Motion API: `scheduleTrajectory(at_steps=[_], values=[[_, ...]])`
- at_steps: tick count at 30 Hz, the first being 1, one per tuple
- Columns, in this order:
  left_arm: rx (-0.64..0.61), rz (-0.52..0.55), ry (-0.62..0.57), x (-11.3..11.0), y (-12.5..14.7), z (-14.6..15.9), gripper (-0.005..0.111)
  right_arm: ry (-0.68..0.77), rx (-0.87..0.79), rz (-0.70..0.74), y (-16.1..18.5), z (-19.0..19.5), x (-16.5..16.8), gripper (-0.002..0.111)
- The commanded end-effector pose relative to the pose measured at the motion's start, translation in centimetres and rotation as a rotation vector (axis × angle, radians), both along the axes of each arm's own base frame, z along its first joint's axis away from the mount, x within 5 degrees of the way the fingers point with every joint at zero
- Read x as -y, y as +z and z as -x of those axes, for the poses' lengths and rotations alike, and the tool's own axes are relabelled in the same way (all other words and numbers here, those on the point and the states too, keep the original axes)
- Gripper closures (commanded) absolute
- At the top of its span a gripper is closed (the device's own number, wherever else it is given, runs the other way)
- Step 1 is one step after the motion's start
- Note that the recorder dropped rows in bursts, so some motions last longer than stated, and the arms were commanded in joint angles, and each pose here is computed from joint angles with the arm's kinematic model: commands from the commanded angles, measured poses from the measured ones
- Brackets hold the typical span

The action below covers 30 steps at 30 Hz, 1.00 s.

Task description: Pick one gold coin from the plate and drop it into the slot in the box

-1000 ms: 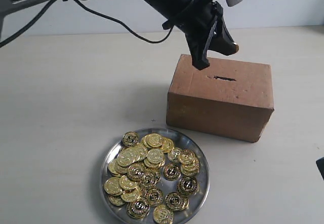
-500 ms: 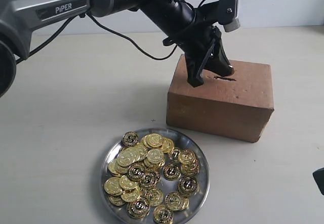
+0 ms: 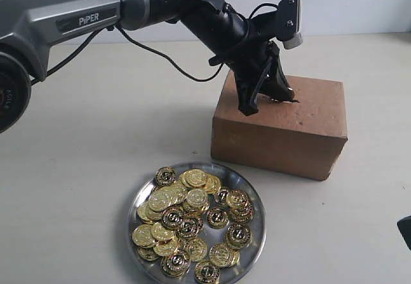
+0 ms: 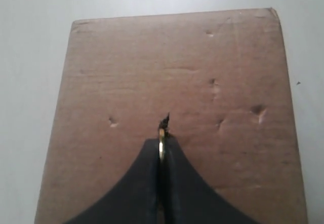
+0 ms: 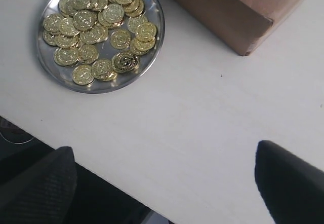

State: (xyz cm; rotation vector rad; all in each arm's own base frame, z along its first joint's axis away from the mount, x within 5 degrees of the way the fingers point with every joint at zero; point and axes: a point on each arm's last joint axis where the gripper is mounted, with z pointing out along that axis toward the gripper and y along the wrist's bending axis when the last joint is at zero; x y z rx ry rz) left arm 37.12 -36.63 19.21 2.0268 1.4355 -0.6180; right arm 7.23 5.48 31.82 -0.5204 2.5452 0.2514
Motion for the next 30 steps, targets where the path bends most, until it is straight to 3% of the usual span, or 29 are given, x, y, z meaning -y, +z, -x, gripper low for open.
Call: scheduleTrajectory(at_steps=[1, 8, 13, 15, 20, 23, 25, 30], values=[[0.006, 0.0, 0.002, 0.2, -0.1, 0.0, 0.107, 0.008, 0.008, 0.004, -0.1, 0.0, 0.1, 0.019], [0.004, 0.0, 0.007, 0.2, -0.1, -0.1, 0.107, 0.01, 0.01, 0.007, -0.1, 0.0, 0.1, 0.019], [-0.013, -0.001, 0.025, 0.2, -0.1, -0.1, 0.08, 0.01, 0.01, 0.007, -0.1, 0.0, 0.1, 0.019], [-0.011, 0.0, 0.025, 0.2, -0.1, 0.0, 0.074, 0.01, 0.01, 0.007, -0.1, 0.0, 0.1, 0.019], [0.015, 0.021, 0.027, 0.0, 1.6, 0.1, 0.074, 0.011, 0.013, 0.011, -0.1, 0.0, 0.1, 0.019], [0.055, 0.055, 0.028, -0.3, 4.3, 0.5, 0.086, 0.008, 0.033, 0.021, 0.0, -0.2, 0.2, 0.019], [0.075, 0.083, 0.032, -0.7, 7.2, 1.3, 0.106, 0.003, 0.081, 0.04, 0.2, -0.5, 0.4, 0.019], [-0.041, 0.044, -0.04, -2.3, 11.4, 4.2, 0.107, 0.004, 0.196, 0.028, 0.8, -1.3, 0.3, 0.019]])
